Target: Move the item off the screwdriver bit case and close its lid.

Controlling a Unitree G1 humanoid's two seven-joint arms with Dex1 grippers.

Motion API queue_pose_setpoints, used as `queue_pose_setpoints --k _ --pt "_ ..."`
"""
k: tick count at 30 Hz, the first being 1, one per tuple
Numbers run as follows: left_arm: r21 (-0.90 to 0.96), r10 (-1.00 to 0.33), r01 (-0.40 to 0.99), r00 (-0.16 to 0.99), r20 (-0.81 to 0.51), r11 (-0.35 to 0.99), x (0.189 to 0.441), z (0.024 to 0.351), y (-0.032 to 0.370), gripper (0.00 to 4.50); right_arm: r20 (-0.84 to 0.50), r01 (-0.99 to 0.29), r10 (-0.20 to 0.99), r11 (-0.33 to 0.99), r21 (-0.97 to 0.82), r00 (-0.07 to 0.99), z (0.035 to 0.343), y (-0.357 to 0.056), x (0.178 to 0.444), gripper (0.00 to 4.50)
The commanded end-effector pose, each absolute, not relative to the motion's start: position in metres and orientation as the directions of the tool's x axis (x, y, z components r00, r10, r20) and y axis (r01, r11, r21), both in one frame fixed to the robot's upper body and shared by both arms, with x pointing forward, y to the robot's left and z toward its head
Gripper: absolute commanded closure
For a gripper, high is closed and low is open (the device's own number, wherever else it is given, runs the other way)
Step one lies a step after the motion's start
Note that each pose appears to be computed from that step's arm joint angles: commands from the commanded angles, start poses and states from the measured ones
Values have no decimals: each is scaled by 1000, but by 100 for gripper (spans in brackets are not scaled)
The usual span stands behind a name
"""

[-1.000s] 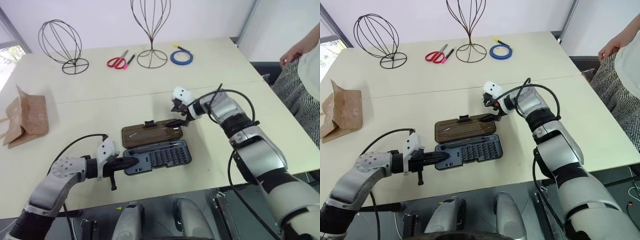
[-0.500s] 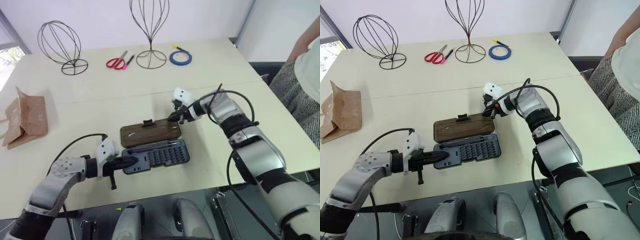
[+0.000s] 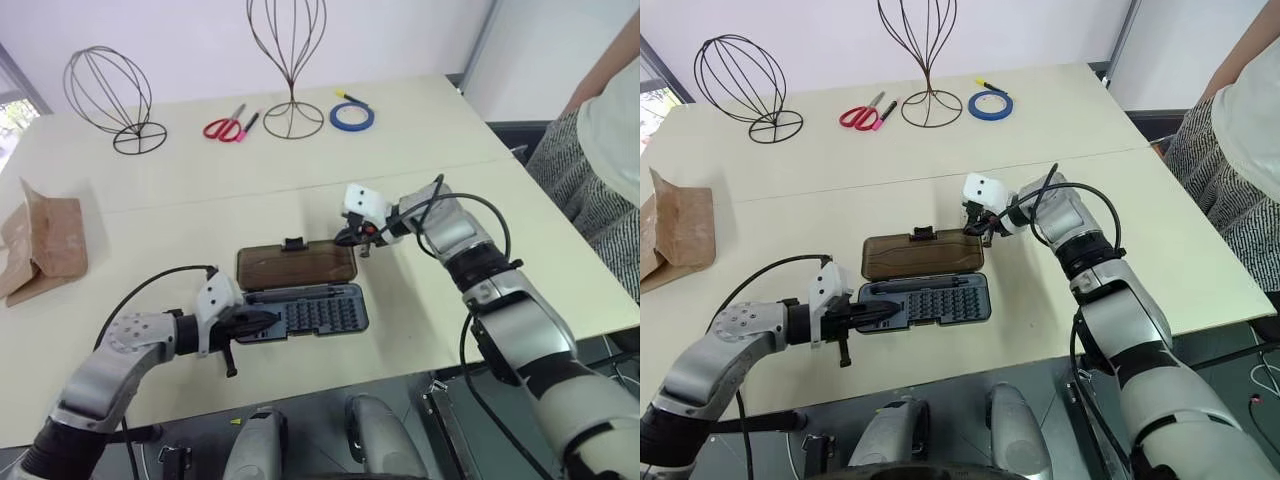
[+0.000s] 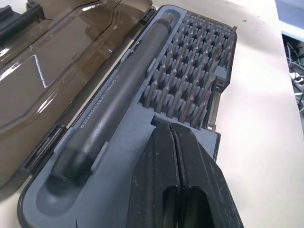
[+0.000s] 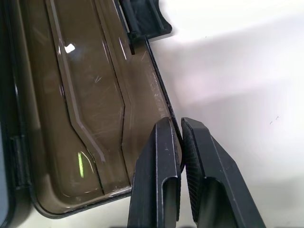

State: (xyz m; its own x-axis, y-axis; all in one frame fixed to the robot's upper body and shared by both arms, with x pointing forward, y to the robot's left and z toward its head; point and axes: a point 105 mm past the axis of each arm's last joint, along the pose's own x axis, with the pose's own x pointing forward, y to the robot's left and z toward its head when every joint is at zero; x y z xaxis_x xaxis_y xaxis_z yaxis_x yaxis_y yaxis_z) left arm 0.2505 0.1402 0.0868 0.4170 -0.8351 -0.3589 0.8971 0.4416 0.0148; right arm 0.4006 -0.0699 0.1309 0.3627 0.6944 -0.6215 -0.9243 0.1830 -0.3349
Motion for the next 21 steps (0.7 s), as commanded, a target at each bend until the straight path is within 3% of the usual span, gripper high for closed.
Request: queue_pose_setpoints --k 1,11,21 --pt "23 -830 893 428 -357 450 253 89 140 450 -542 -850 721 125 -511 432 155 -61 402 448" --pt "31 -822 878 458 -338 477 259 93 139 450 -290 -589 811 82 -804 508 190 -48 369 448" --pt "29 -815 867 479 -326 498 265 94 141 450 -121 -436 823 164 -885 555 204 -51 338 448"
